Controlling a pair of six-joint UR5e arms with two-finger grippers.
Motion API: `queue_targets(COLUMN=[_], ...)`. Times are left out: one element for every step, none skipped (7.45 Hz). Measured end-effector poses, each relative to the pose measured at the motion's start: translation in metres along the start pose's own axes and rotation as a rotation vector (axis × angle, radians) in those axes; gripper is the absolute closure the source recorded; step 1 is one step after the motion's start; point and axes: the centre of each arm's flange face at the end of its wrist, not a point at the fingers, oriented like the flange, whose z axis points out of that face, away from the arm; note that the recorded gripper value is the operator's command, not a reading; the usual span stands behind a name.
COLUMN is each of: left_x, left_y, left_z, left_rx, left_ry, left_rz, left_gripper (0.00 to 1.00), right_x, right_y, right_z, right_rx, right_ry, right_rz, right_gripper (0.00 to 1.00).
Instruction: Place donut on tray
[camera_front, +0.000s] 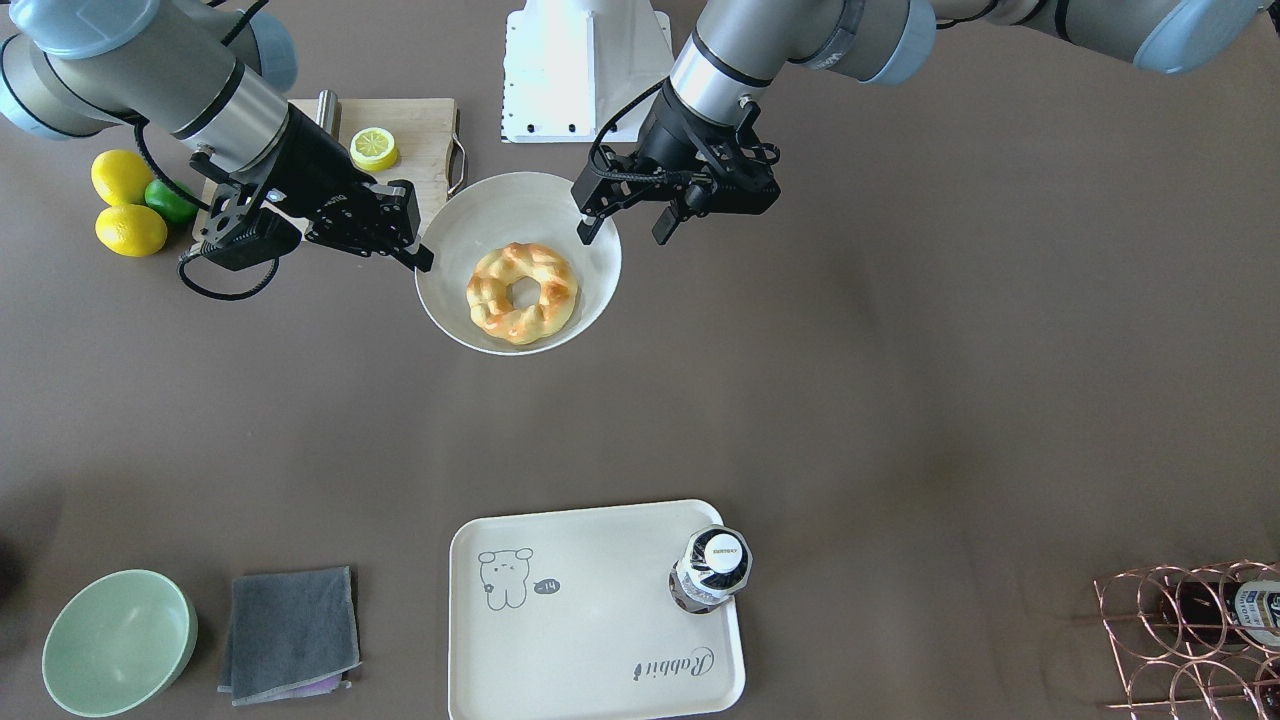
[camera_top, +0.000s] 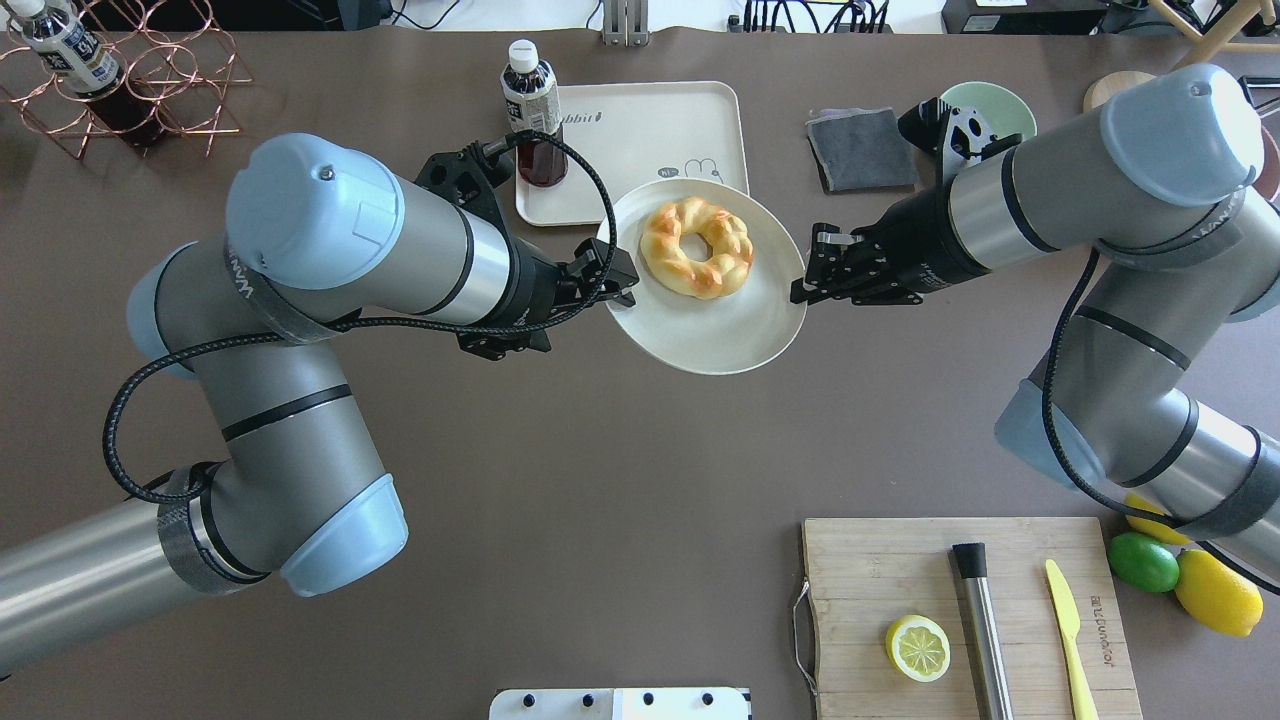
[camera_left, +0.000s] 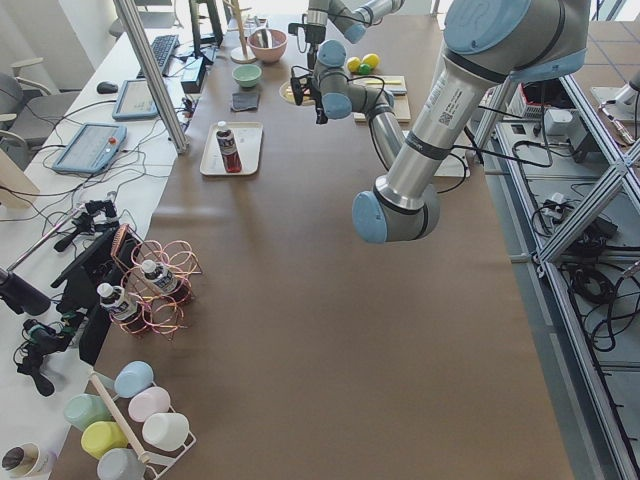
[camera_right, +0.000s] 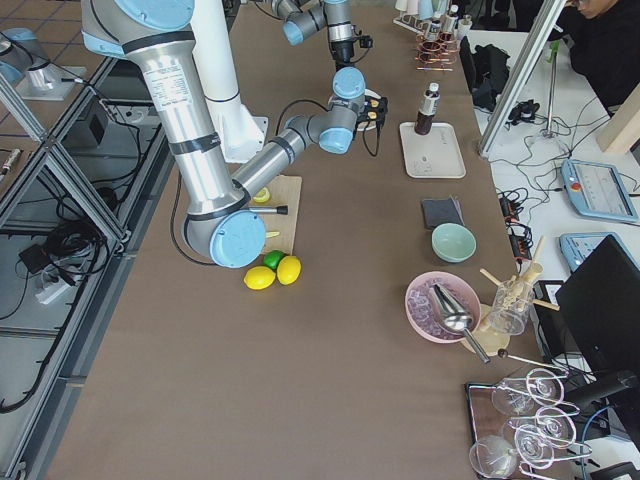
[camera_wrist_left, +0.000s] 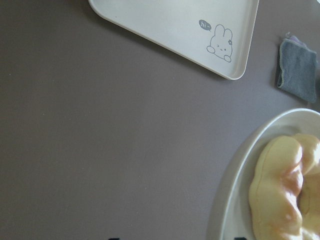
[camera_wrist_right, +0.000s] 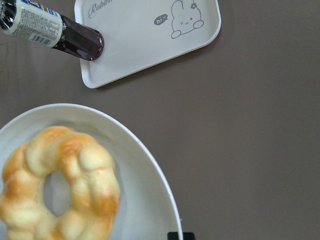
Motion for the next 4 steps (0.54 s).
queue_targets(left_x=[0.001, 0.002, 0.003, 0.004], left_y=[0.001, 0.002, 0.003, 0.004], left_z=[0.0, -0.002, -0.004, -0.007], left_rx=[-0.001, -0.003, -0.006, -0.008], left_ry=[0.001, 0.004, 0.009, 0.012], left_rz=[0.0, 0.0, -0.001, -0.002], left_gripper=[0.02, 0.02, 0.02, 0.02], right_x=[0.003, 0.008, 0.011, 0.013], right_y=[-0.001, -0.001, 0.0, 0.001], right_z=[0.002, 0.005, 0.008, 0.013], right_rx=[0.011, 0.014, 0.017, 0.024], right_ry=[0.008, 0.022, 0.04, 0.056], right_rz=[0.01, 0.02, 0.029, 0.03], right_gripper=[1.0, 1.0, 1.0, 1.0])
